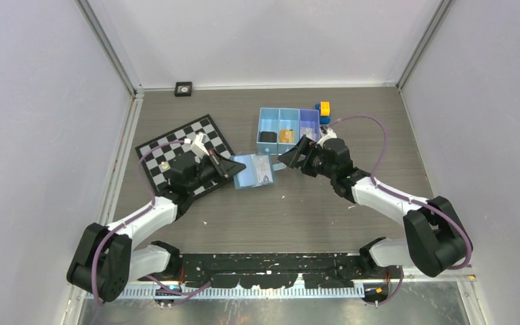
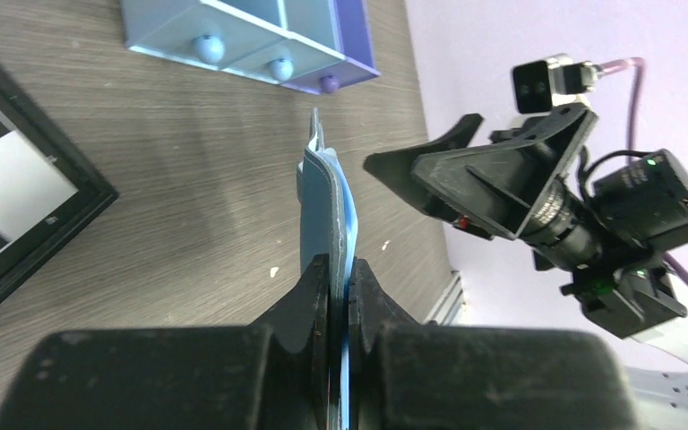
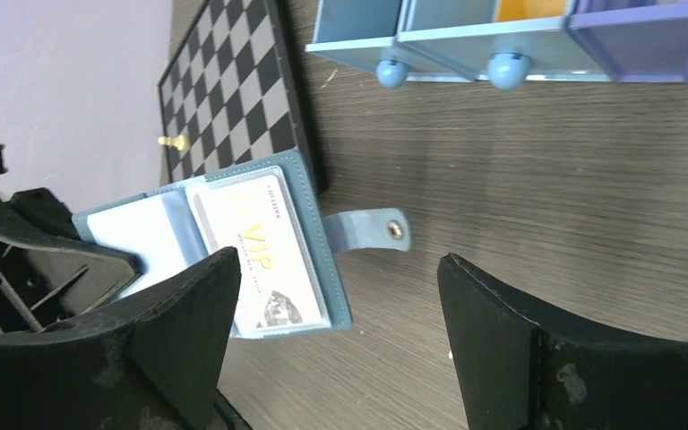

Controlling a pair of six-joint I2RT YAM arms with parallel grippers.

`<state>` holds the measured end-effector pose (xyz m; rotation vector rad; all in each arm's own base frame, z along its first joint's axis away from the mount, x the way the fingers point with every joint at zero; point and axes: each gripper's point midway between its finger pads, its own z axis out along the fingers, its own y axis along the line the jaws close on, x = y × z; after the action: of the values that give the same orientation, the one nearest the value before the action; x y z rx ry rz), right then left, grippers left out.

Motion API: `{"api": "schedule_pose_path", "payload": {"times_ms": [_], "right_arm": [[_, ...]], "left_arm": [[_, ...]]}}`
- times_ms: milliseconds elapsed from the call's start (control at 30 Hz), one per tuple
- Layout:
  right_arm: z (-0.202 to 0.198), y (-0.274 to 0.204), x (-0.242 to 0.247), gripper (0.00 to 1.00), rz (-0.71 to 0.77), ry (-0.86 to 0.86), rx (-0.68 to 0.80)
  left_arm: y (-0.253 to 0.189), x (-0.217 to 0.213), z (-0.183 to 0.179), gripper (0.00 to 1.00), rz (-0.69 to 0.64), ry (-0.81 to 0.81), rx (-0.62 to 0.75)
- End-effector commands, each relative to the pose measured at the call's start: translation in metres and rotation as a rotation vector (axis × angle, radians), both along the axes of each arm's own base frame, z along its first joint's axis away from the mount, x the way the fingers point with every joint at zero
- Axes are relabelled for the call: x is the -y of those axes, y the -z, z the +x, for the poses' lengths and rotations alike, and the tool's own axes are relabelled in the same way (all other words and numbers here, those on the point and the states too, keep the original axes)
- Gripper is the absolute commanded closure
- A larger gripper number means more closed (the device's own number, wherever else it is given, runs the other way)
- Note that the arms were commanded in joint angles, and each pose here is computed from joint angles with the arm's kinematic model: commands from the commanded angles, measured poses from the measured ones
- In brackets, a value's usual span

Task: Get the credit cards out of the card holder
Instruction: Remove the credit card from the card holder.

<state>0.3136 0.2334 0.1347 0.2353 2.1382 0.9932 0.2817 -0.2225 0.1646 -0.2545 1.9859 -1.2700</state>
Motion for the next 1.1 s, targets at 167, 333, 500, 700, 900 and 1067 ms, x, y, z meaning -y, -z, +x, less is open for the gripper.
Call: {"api": "schedule_pose_path", "payload": {"times_ms": [167, 333, 500, 700, 900, 1067], "right_arm": [[-0.006, -0.048, -0.031, 0.13, 0.132, -0.095, 0.152], [-0.014, -0.055, -0.041, 0.13, 0.183, -0.147, 0.174], [-0.021, -0.066, -0.050, 0.12, 0.239, -0.190, 0.200], [-0.027, -0.071, -0.059, 0.12, 0.263, -0.234, 0.196], [-0.026, -0.069, -0.057, 0.12, 0.261, -0.215, 0.186], [-0.026, -0.068, -0.057, 0.12, 0.274, -0.207, 0.179]], "left_arm": [[-0.059, 0.021, -0.008, 1.00, -0.191, 0.144, 0.189], [-0.075, 0.019, -0.015, 1.00, -0.220, 0.151, 0.256], [-0.090, 0.014, -0.022, 1.00, -0.243, 0.141, 0.318], [-0.100, 0.013, -0.027, 1.00, -0.254, 0.149, 0.348], [-0.115, 0.010, -0.036, 1.00, -0.280, 0.154, 0.409], [-0.122, -0.003, -0.037, 1.00, -0.290, 0.073, 0.460]]}}
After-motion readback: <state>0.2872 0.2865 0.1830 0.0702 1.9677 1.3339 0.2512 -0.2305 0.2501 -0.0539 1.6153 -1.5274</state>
